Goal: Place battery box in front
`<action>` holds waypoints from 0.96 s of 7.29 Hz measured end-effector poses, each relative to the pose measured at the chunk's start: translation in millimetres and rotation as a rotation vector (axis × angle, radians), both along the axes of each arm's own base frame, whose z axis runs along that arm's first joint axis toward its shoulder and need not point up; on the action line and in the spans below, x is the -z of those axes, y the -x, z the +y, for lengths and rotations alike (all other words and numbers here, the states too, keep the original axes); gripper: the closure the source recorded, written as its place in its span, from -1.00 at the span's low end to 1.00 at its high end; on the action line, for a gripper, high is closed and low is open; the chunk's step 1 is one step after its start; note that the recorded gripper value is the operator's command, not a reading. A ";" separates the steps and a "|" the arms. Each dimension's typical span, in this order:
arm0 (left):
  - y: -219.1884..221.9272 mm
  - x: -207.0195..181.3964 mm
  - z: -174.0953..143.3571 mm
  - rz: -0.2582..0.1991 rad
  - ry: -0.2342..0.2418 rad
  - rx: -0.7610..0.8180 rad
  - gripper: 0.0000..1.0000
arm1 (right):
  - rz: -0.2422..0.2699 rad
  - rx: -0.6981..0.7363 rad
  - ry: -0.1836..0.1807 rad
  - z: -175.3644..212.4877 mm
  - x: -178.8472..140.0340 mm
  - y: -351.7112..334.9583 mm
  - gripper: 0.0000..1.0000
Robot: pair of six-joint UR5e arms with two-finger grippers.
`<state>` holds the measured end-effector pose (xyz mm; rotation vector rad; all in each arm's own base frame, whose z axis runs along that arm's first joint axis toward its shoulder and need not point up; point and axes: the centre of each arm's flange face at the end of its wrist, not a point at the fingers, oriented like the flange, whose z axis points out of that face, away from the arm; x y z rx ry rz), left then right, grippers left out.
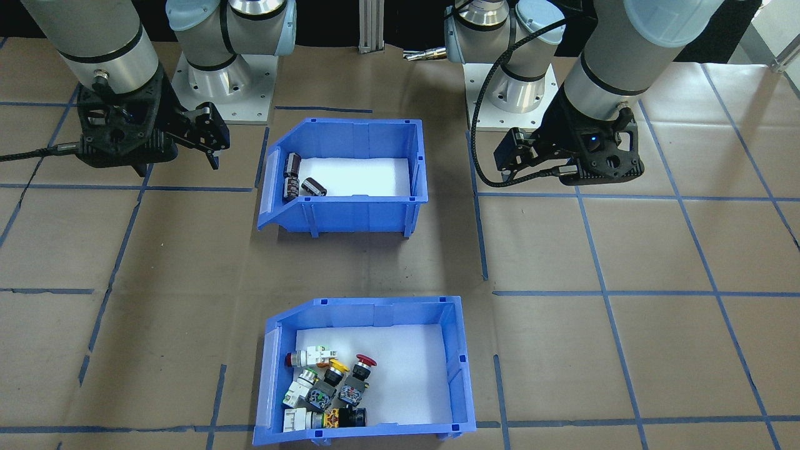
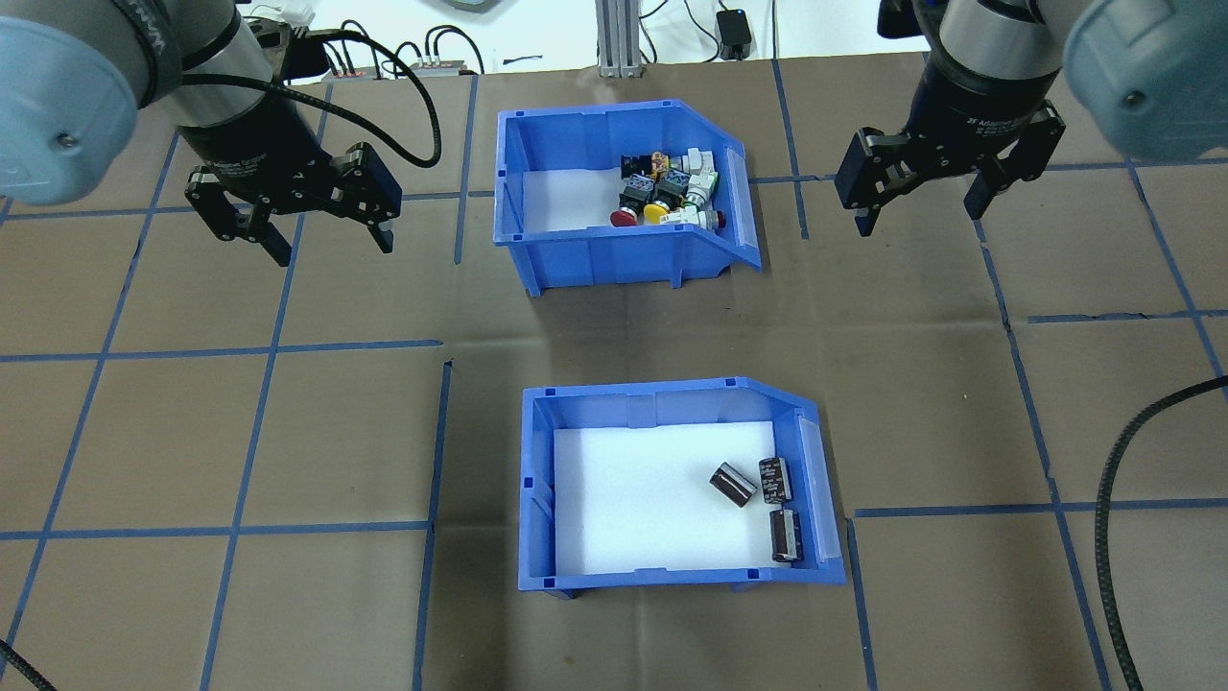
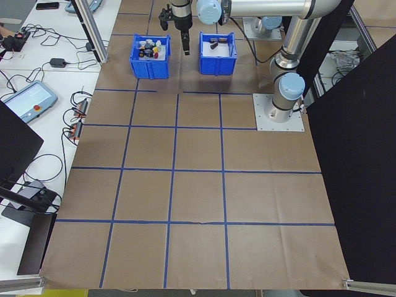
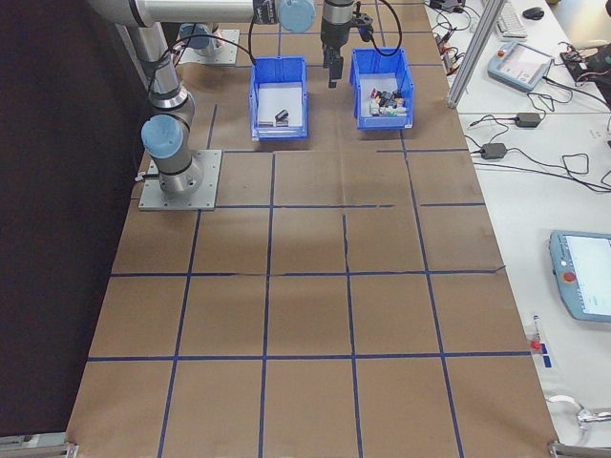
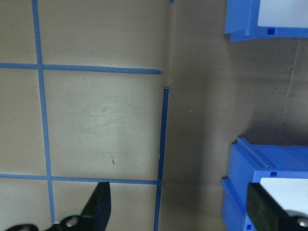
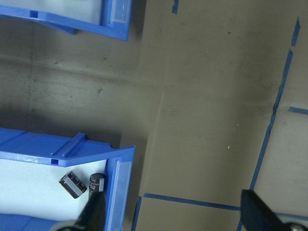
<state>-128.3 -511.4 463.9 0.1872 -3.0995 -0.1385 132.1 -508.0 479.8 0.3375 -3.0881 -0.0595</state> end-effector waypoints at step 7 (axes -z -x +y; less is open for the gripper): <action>55.3 5.5 26.9 0.023 -0.057 -0.355 -0.99 | -0.006 -0.805 0.036 -113.8 0.9 -95.7 -1.00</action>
